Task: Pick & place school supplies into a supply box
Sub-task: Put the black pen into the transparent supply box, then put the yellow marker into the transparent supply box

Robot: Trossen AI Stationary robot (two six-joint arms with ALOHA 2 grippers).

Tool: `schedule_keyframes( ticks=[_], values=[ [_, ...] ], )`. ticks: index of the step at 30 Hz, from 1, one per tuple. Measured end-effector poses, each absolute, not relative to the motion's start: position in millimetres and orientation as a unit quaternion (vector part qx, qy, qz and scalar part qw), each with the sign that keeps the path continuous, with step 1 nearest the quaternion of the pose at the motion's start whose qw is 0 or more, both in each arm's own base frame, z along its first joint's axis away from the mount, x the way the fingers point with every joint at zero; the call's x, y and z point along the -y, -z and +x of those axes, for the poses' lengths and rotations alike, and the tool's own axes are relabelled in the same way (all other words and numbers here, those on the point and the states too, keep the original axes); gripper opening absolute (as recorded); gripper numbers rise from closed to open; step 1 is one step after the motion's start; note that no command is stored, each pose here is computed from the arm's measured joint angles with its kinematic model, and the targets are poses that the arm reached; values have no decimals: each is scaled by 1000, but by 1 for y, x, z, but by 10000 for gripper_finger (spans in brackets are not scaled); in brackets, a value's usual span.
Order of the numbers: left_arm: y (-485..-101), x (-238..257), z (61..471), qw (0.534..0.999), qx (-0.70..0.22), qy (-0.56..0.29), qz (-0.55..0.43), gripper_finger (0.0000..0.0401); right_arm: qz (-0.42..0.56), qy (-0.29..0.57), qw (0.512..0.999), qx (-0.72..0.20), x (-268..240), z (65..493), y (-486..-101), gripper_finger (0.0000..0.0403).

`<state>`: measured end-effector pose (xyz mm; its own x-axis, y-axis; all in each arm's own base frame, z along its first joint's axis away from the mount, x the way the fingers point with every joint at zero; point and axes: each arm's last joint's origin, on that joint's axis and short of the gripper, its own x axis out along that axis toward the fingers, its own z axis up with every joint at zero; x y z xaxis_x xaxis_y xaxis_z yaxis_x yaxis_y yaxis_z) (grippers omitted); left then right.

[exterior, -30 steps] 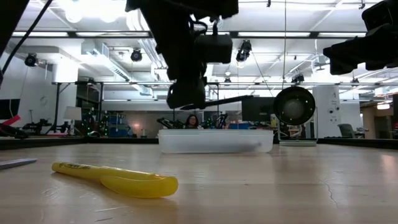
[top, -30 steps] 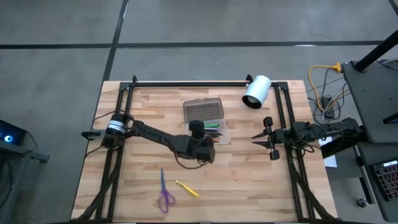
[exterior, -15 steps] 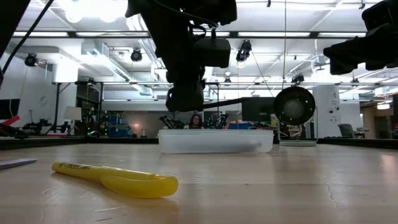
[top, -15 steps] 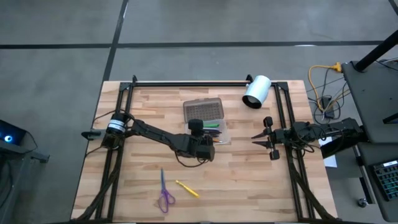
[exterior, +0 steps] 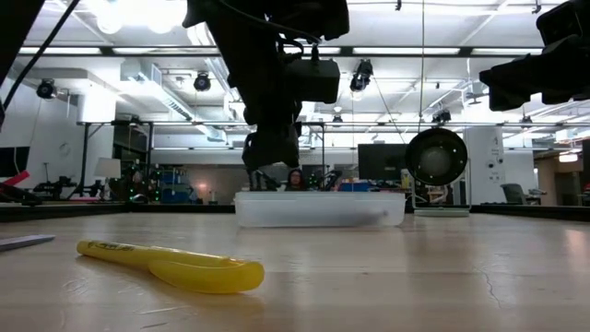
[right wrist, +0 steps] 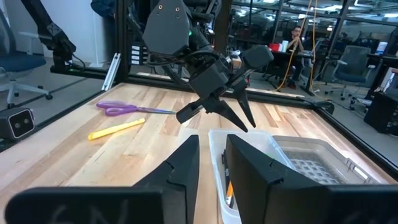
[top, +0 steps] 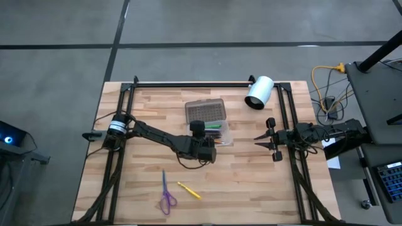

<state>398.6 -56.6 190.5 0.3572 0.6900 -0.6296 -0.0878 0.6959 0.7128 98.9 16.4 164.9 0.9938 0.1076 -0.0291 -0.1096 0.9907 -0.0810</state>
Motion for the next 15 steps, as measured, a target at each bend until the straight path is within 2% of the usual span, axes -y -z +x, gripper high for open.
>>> schedule_keyframes(
  ticks=[15],
  values=[
    [-191,71,396,769,-505,-233,316,52,-41,-54,998,-12,-16,99,-165,80]
  ],
)
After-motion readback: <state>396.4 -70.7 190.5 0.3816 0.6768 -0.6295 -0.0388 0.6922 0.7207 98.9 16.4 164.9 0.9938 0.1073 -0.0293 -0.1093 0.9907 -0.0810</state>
